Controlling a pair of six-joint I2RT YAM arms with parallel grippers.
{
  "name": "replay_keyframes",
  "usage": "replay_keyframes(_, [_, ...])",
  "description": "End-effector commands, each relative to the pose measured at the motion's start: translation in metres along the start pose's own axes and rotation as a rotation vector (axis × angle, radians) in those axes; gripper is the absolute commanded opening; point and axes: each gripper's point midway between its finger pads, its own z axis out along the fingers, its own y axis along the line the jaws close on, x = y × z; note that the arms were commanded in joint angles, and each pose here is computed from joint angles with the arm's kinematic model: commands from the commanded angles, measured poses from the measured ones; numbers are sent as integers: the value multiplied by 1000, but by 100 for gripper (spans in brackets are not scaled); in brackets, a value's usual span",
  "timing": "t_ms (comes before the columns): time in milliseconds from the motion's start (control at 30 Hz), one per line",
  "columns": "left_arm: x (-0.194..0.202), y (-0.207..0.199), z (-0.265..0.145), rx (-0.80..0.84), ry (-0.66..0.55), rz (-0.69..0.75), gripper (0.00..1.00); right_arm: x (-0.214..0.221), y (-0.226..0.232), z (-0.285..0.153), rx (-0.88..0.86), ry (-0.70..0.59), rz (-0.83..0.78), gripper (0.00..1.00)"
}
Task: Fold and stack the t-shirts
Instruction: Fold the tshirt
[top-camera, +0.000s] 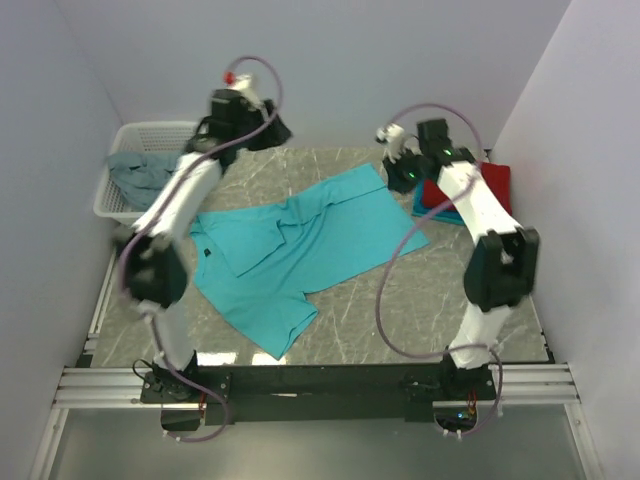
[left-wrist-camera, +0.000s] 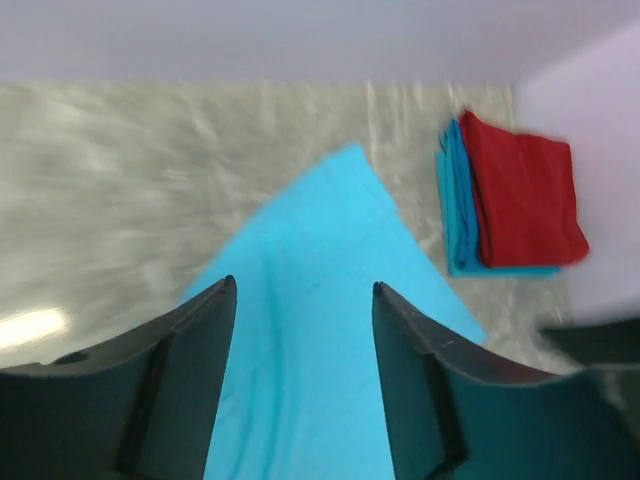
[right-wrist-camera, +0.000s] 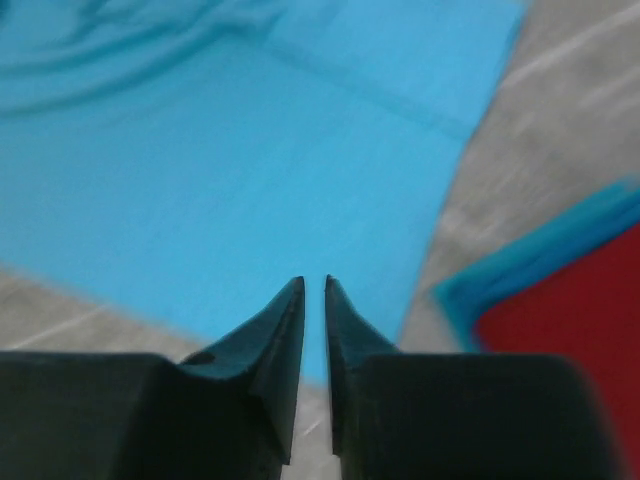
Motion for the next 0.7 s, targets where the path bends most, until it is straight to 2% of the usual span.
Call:
replay_keyframes(0, [-48, -1, -122, -185, -257, 239, 67, -19, -41, 45, 155, 112, -101, 8])
replay_keyframes(33, [-44, 12, -139, -244, -290, 243, 73, -51, -42, 50, 178, 80, -148, 0])
replay_keyframes(67, [-14, 34, -144, -288, -259, 241, 85, -58, -46, 61, 196, 96, -164, 0])
replay_keyframes(100, [-18, 28, -178, -292, -320, 251, 90, -40, -56, 94, 214, 182, -174, 0])
replay_keyframes(133, [-8, 36, -190, -319, -321, 253, 92, -68, -60, 96, 256, 148, -212, 0])
replay_keyframes(167, [19, 59, -194, -360, -269, 253, 92, -72, -63, 107, 274, 157, -229, 0])
replay_keyframes(200, [24, 57, -215, -367, -285, 257, 91, -57, -73, 129, 311, 214, -248, 0])
replay_keyframes(233, [34, 66, -222, -390, -277, 256, 91, -72, -73, 137, 345, 186, -280, 0])
replay_keyframes(267, [61, 82, -224, -420, -228, 265, 91, -66, -76, 150, 363, 205, -309, 0])
replay_keyframes(300, [64, 82, -239, -425, -259, 274, 90, -63, -83, 152, 412, 221, -326, 0])
replay_keyframes(433, [108, 113, -254, -502, -239, 290, 90, -62, -91, 171, 485, 211, -365, 0])
replay_keyframes(533, [105, 111, -261, -500, -270, 302, 91, -57, -94, 182, 490, 239, -360, 0])
replay_keyframes(667, [104, 111, -253, -493, -250, 307, 89, -35, -92, 197, 473, 292, -378, 0])
